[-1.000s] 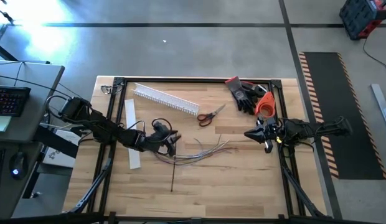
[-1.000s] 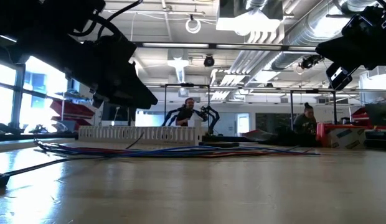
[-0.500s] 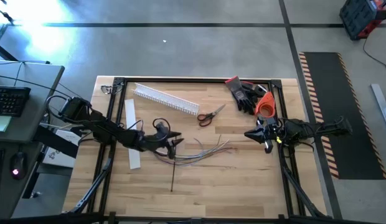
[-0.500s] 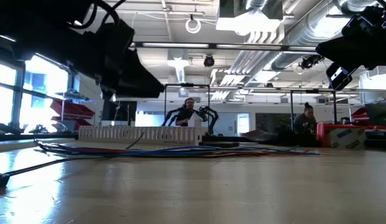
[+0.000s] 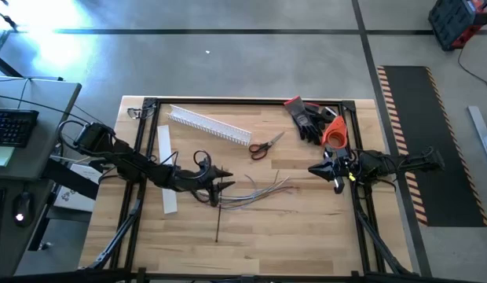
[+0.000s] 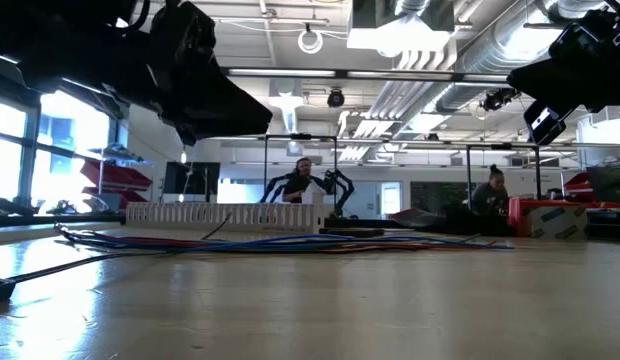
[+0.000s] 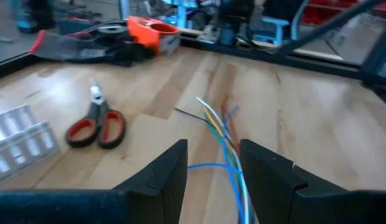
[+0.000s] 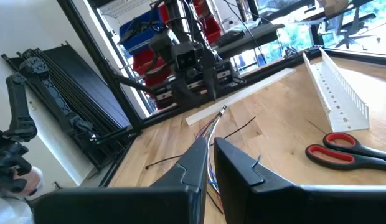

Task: Ziptie cables
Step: Wrap the black zip tie on the cables

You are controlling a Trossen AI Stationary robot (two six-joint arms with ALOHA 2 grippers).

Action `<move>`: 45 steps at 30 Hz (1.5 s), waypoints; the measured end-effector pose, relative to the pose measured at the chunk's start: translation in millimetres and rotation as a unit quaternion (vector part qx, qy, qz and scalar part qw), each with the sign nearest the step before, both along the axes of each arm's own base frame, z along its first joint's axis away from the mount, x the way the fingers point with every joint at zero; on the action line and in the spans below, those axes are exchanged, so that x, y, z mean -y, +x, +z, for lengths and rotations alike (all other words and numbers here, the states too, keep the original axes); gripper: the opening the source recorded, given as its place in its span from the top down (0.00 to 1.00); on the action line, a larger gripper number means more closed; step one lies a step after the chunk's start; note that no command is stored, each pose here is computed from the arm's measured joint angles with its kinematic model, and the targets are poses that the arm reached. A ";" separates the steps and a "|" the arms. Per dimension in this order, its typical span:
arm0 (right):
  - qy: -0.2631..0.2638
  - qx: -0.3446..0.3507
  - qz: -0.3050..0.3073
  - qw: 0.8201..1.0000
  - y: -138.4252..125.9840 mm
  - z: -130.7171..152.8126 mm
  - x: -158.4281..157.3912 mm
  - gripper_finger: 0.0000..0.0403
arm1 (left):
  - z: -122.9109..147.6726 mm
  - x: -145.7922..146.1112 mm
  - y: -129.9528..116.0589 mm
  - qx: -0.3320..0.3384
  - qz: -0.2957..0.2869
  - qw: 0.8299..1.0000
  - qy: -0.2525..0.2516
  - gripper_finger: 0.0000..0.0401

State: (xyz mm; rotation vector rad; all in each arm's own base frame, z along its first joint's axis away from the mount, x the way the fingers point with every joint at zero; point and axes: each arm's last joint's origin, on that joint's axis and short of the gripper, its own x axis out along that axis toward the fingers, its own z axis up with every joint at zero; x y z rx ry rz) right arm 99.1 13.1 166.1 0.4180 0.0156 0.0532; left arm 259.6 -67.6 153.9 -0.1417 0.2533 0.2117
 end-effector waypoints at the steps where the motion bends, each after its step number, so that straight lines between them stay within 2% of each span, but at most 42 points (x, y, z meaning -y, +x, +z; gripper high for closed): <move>1: 0.000 0.000 0.000 1.000 0.0 0.1 0.0 0.96 | -0.1 0.5 0.0 -0.002 -0.009 1.000 0.001 0.67; 6: 0.000 0.000 0.000 1.000 0.0 0.0 0.0 0.96 | -0.4 2.5 -0.3 -0.013 -0.050 0.998 0.026 0.67; 9: 0.000 0.001 -0.002 1.000 0.0 0.1 0.1 0.96 | 0.9 3.3 -2.6 -0.023 -0.055 0.998 0.033 0.67; 13: 0.041 0.002 -0.011 0.999 0.0 0.8 0.6 0.96 | 4.9 2.3 -9.7 -0.050 -0.054 0.997 0.036 0.67; 16: 0.050 -0.003 0.011 0.999 2.1 0.7 -1.7 0.96 | 9.7 -0.2 -17.1 -0.071 -0.044 0.996 0.030 0.67; 19: 0.049 0.021 0.022 0.998 8.2 6.5 -5.6 0.96 | 14.6 -2.7 -24.5 -0.086 -0.023 0.996 0.032 0.67; 24: 0.002 0.045 0.042 0.998 28.5 9.1 -16.5 0.96 | 21.6 -1.9 -31.7 -0.079 0.020 0.996 0.048 0.67; 26: -0.019 0.042 0.040 0.998 38.5 4.8 -21.0 0.96 | 22.4 -0.9 -32.6 -0.075 0.032 0.995 0.054 0.67; 31: -0.086 -0.027 0.040 0.995 72.4 -12.5 -33.9 0.96 | 22.0 -1.5 -33.2 -0.076 0.047 0.994 0.059 0.67; 33: -0.084 -0.045 0.036 0.995 90.5 -15.5 -40.1 0.96 | 22.0 -1.6 -33.2 -0.076 0.048 0.994 0.059 0.67; 37: -0.031 -0.081 0.023 0.996 132.0 -18.2 -52.4 0.96 | 22.3 -1.6 -33.0 -0.075 0.048 0.994 0.059 0.67; 38: -0.034 -0.080 0.025 0.996 143.8 -16.2 -55.3 0.96 | 22.2 -1.6 -33.1 -0.075 0.048 0.994 0.059 0.67; 40: -0.080 -0.088 0.072 0.990 164.4 -12.2 -60.8 0.96 | 22.2 -1.6 -33.1 -0.075 0.048 0.994 0.059 0.67; 42: -0.129 -0.102 0.144 0.976 183.3 -6.4 -65.5 0.96 | 22.2 -1.6 -33.1 -0.075 0.048 0.994 0.058 0.67; 43: -0.143 -0.113 0.174 0.968 191.9 -2.8 -66.9 0.96 | 22.1 -1.6 -33.1 -0.075 0.048 0.994 0.059 0.67; 45: -0.152 -0.154 0.191 0.958 208.5 6.8 -67.8 0.96 | 22.2 -2.0 -32.9 -0.074 0.049 0.994 0.058 0.67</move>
